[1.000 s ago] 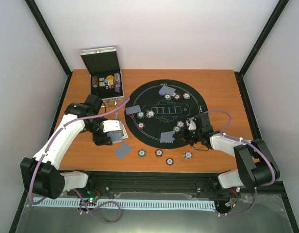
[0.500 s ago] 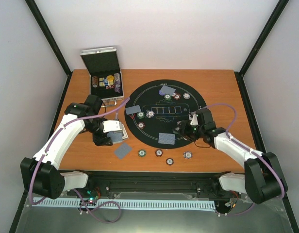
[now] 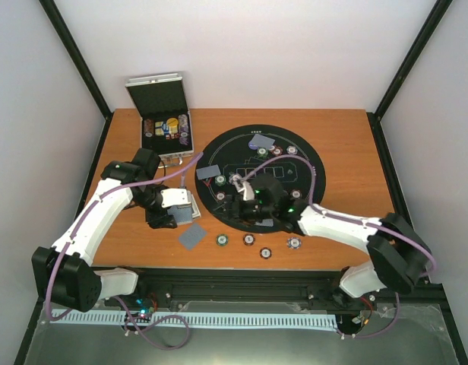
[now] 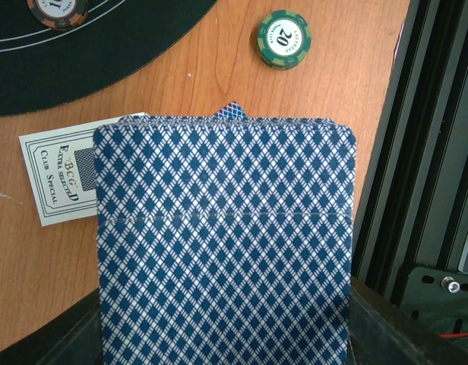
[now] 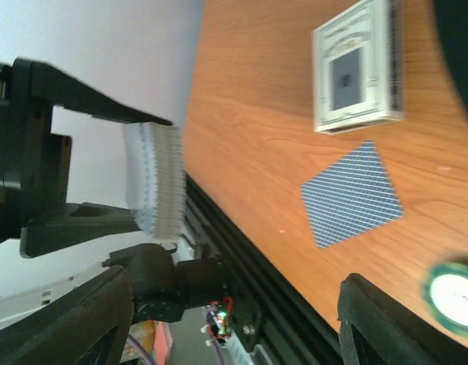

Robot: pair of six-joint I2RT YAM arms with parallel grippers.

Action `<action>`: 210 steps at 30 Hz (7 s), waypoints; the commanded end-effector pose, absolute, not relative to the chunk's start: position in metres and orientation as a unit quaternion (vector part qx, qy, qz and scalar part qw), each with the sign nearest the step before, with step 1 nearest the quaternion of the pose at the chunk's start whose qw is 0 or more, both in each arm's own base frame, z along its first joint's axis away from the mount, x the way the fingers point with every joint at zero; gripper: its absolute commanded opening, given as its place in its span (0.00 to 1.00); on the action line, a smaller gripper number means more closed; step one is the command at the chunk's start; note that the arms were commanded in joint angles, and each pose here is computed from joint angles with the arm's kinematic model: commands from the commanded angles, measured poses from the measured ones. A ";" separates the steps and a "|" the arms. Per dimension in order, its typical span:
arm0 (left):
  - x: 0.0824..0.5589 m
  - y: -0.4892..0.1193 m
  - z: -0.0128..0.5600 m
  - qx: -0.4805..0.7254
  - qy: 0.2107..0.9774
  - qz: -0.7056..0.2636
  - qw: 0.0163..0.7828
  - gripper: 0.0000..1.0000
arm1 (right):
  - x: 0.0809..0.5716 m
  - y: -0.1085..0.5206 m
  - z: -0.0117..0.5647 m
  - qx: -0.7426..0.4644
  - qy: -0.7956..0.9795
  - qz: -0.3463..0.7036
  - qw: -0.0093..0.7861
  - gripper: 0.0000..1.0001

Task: Distribute texas hold em gaming equipment

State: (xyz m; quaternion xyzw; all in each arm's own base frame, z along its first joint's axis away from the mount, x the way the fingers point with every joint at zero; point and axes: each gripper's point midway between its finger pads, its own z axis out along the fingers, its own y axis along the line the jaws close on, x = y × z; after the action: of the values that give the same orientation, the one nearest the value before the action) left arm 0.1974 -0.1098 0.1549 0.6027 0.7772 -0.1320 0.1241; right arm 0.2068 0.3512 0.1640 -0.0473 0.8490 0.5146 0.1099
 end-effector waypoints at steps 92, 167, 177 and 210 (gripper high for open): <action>0.193 -0.114 0.179 0.615 0.762 -0.135 0.153 0.01 | 0.227 0.425 0.079 -0.051 0.861 0.504 0.031 0.63; 0.195 -0.109 0.170 0.610 0.770 -0.124 0.143 0.01 | 0.415 0.384 0.103 -0.026 0.868 0.492 0.061 0.03; 0.193 -0.110 0.169 0.608 0.770 -0.128 0.143 0.01 | 0.437 0.384 0.079 -0.028 0.897 0.437 0.064 0.12; 0.198 -0.113 0.174 0.600 0.775 -0.130 0.150 0.01 | 0.200 0.439 0.191 -0.113 0.794 0.590 0.092 0.85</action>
State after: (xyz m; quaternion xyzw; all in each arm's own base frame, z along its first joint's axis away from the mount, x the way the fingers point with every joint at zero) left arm 0.1950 -0.1081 0.1603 0.6025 0.7772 -0.1244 0.1321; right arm 0.1968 0.4157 0.1691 -0.1076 0.8201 0.5576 0.0700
